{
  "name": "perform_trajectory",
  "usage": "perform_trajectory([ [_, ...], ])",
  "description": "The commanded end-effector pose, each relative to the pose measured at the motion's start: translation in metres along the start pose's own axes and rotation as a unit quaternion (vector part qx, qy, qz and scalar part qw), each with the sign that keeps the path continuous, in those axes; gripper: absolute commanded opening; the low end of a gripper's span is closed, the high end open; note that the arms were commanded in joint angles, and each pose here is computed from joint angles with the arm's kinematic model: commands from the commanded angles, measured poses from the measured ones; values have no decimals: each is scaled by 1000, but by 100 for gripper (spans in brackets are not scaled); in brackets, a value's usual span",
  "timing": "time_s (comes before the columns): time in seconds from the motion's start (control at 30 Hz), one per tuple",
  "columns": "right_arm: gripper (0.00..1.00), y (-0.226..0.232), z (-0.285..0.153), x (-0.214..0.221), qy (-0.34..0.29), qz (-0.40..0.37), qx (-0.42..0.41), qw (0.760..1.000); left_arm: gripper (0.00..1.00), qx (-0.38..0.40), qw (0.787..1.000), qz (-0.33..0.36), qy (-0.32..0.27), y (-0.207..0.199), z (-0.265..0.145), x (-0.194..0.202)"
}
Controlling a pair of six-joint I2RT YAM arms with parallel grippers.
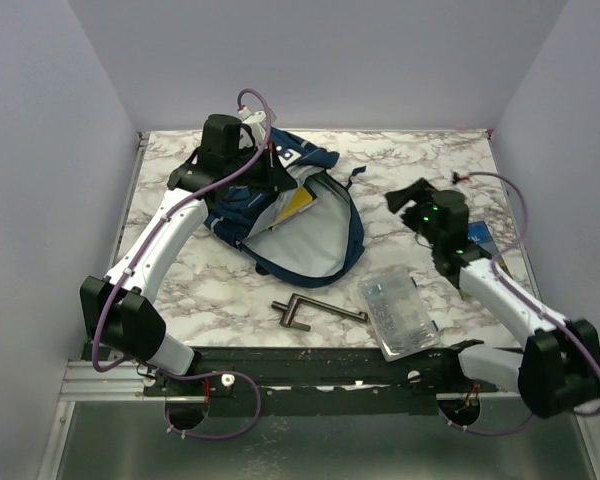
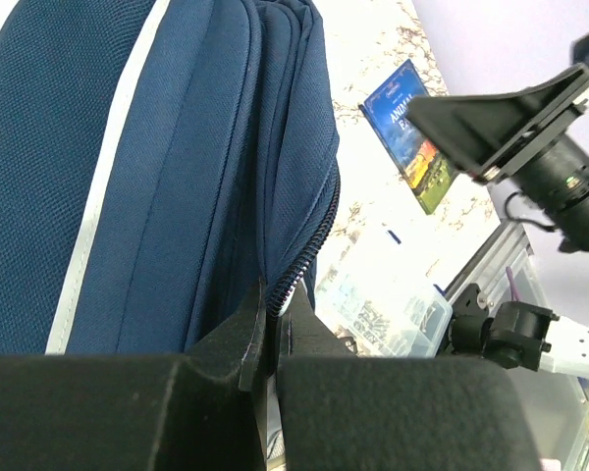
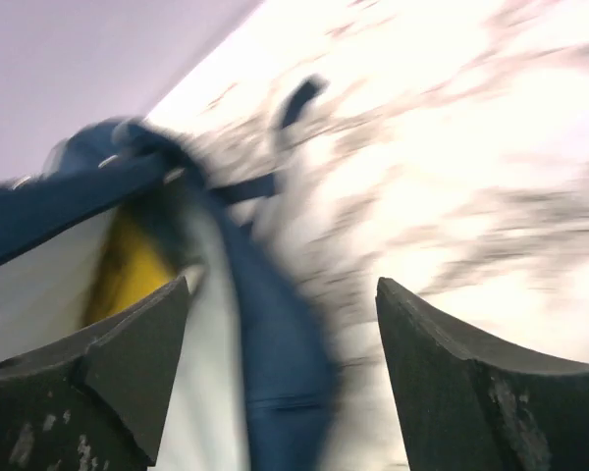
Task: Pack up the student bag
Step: Place the book in the student bag, then pick up the book from the center of the board.
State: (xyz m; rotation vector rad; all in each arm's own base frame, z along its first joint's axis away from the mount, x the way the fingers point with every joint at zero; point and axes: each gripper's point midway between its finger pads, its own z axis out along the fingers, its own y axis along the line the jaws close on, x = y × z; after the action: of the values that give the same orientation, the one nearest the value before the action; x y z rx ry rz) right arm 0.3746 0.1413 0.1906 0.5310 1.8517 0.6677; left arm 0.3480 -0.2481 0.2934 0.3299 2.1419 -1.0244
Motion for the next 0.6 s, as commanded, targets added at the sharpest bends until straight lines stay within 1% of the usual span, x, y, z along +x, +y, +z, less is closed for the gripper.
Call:
perform_trajectory([
  [0.0,86,-116,-47,-19,11,-18,167,986,0,70,996,34,-46,-39,-10,-29],
  [0.03,93,-138,-58,-31,-9,-2,210,978,0,68,996,33,-45,-38,-9,-28],
  [0.07,97,-165,-71,-44,-30,22,256,966,0,67,996,33,-46,-37,-9,-28],
  [0.1,99,-187,-83,-51,-42,48,289,955,0,65,996,32,-45,-36,-8,-28],
  [0.2,100,-249,-119,-63,-81,136,358,920,0,65,997,28,-41,-34,-5,-26],
  [0.27,100,-279,-138,-60,-99,190,391,895,0,62,997,27,-40,-32,-4,-25],
  [0.33,100,-302,-153,-55,-111,225,420,872,1,57,997,26,-39,-29,-2,-24],
  [0.4,100,-312,-159,-50,-115,239,424,866,3,55,997,26,-38,-27,0,-22],
  [0.5,100,-325,-156,-45,-114,236,427,865,11,52,997,33,-39,-28,-1,-21],
  [0.57,99,-327,-148,-39,-89,234,416,874,17,47,997,44,-44,-29,-3,-19],
])
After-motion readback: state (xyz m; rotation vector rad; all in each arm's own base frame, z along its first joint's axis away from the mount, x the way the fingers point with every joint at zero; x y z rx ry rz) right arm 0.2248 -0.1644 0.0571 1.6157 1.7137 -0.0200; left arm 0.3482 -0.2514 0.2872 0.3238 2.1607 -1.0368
